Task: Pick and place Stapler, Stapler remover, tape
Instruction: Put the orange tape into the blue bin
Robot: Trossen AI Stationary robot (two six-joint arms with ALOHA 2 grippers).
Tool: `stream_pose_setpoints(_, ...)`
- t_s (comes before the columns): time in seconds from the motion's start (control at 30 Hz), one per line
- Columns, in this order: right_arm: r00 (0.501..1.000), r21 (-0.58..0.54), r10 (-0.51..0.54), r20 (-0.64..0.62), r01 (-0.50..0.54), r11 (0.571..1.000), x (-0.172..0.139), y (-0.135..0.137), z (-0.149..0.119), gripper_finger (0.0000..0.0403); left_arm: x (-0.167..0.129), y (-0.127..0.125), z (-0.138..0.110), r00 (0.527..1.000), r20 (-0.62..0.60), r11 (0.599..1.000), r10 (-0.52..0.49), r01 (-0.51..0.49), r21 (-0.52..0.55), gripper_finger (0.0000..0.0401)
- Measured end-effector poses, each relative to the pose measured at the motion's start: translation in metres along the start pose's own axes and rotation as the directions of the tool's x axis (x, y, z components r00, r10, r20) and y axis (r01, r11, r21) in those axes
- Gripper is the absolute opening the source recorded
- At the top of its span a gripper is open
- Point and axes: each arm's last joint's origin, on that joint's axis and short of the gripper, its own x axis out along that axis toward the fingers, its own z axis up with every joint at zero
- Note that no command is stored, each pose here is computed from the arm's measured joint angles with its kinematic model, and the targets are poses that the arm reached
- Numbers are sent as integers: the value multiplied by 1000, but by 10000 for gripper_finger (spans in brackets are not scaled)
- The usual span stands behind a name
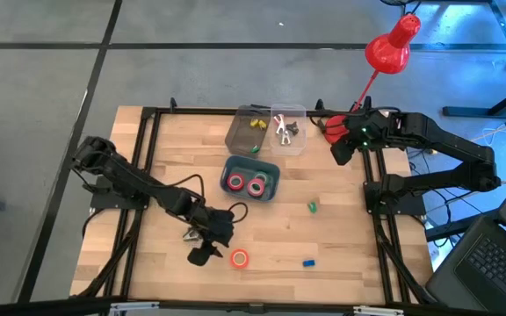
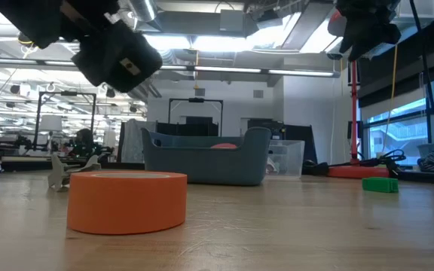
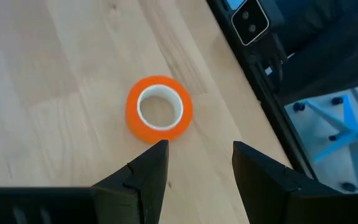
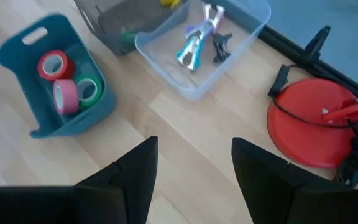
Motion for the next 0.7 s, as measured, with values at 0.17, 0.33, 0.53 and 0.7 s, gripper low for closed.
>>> stream_pose_setpoints(0.17, 1000, 2, 13, 25, -14, 1000, 0, 1, 2, 207, 13, 3, 5, 1000, -23, 998, 5, -3, 56, 169)
stream_pose_setpoints(0.33, 1000, 2, 13, 25, -14, 1000, 0, 1, 2, 207, 27, 5, 4, 998, -55, 991, 7, 0, 136, 169)
stream_pose_setpoints(0.53, 1000, 4, 14, 24, -14, 1000, 0, 1, 2, 207, 32, 7, 3, 998, -66, 979, 18, -4, 206, 169)
stream_pose_setpoints(0.7, 1000, 7, 14, 25, -14, 1000, 0, 1, 2, 207, 32, 9, 3, 996, -59, 971, 68, -53, 234, 169)
